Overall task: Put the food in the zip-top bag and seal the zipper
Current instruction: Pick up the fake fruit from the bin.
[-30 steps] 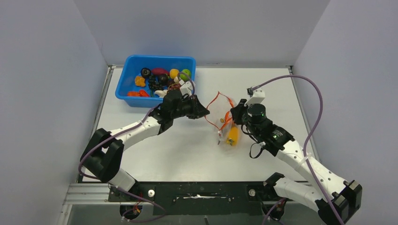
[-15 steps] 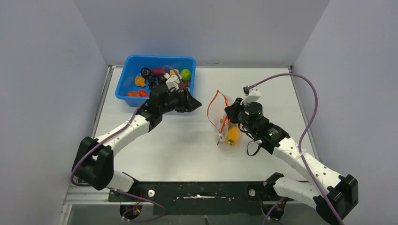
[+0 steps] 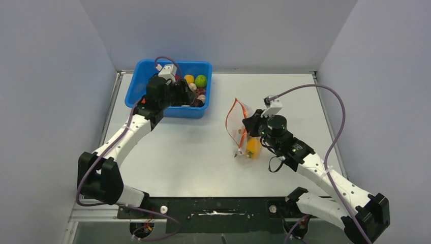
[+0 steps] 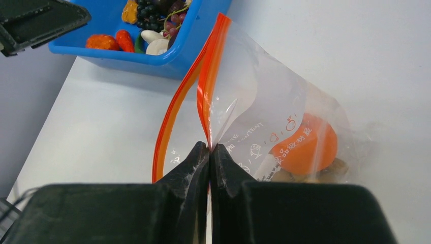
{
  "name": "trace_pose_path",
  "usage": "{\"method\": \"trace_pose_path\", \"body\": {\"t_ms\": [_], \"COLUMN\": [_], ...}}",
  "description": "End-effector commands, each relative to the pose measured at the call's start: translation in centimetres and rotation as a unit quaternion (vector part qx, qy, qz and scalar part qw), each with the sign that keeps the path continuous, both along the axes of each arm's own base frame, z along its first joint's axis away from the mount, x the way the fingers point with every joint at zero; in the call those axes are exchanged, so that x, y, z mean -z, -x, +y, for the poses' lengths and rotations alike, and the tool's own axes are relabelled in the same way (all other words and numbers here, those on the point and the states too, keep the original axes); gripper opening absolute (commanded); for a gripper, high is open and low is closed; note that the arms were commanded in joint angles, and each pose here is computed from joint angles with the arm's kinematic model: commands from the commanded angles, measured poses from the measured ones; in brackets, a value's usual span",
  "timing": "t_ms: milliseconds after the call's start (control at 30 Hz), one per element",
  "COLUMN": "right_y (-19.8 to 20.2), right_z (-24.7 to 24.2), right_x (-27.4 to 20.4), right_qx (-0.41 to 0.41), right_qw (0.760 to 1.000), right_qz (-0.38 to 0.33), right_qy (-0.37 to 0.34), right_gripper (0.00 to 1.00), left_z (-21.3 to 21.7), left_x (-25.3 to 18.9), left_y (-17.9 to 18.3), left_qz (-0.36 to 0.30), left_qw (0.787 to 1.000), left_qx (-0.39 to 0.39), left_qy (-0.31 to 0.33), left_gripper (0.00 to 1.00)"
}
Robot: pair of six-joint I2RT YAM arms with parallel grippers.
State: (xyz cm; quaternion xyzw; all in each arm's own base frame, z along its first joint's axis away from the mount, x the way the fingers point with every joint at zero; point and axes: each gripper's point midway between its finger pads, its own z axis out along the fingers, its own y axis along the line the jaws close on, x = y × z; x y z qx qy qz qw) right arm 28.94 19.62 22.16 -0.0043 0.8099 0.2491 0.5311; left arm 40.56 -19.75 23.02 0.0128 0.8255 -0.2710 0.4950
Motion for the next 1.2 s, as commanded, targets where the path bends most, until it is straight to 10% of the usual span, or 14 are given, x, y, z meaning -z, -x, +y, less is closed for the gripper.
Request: {"method": "trace_pose_path", "body": {"t_ms": [0,1167], "right_y": [-0.1,-1.1], "right_z": [-0.3,0.7], "right_x": [-2.7,-3.1], "right_qx": [-0.002,-0.018], "right_qw": [0.999,0.998], "right_qz": [-0.049,-0.062], "right_qy": [-0.020,-0.020], "right_gripper": [0.00,0.00], "left_z": [3.8,13.1], "left_x": [-2.2,4.4], "left_y": [-3.1,-16.4], "left_qz": [-0.038,0.027], "left_qw": [0.996,0.979], "left_qx": [-0.054,-0.149], "left_qy": [-0.057,-0.134], "left_gripper": [0.70,0.72]}}
